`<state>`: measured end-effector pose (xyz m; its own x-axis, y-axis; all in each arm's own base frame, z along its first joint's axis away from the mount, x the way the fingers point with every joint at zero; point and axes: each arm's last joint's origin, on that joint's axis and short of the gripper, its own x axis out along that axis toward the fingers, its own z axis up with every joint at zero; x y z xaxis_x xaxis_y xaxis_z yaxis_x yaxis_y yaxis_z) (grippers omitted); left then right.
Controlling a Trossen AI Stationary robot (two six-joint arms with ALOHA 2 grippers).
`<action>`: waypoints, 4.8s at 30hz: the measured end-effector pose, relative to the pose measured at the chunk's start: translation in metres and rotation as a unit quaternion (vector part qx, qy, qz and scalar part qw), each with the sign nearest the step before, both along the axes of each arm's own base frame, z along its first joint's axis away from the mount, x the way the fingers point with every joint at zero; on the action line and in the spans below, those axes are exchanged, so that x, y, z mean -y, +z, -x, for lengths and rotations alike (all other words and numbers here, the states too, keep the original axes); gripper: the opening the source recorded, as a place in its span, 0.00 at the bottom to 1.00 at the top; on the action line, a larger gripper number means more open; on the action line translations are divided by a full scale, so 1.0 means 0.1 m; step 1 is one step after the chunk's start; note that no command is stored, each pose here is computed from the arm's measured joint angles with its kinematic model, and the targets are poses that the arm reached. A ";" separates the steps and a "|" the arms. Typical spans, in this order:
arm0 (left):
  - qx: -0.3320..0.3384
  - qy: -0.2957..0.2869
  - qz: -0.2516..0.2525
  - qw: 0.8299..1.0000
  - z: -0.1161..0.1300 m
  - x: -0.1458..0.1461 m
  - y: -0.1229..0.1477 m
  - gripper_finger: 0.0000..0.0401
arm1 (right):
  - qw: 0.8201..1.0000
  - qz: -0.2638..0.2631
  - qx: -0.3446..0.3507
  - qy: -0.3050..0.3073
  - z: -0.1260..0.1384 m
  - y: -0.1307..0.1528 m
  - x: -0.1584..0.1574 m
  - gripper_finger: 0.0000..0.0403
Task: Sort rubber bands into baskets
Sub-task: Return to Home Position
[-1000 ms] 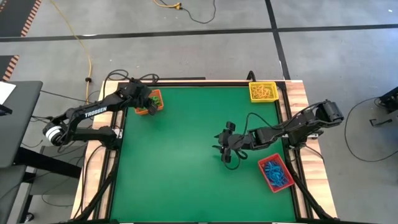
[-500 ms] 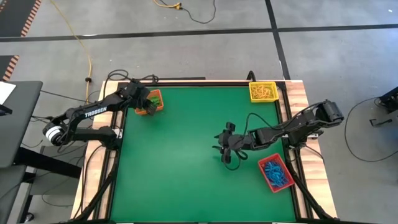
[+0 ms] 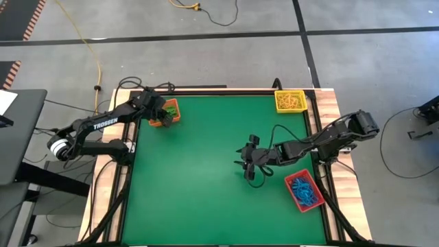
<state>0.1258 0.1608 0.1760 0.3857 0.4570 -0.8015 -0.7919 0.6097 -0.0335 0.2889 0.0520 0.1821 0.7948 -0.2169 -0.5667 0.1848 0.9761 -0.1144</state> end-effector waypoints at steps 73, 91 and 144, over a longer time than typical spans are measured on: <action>0.329 -0.246 -0.257 0.875 0.12 1.50 0.33 0.42 | 0.916 0.040 0.399 0.004 2.11 0.48 0.49 0.57; 0.344 -0.257 -0.266 0.863 0.10 1.54 0.03 0.42 | 0.924 0.050 0.377 -0.033 1.99 0.17 0.54 0.56; 0.271 -0.288 -0.254 0.882 0.14 1.56 -0.25 0.42 | 0.930 -0.042 0.343 -0.124 1.92 -0.13 0.69 0.47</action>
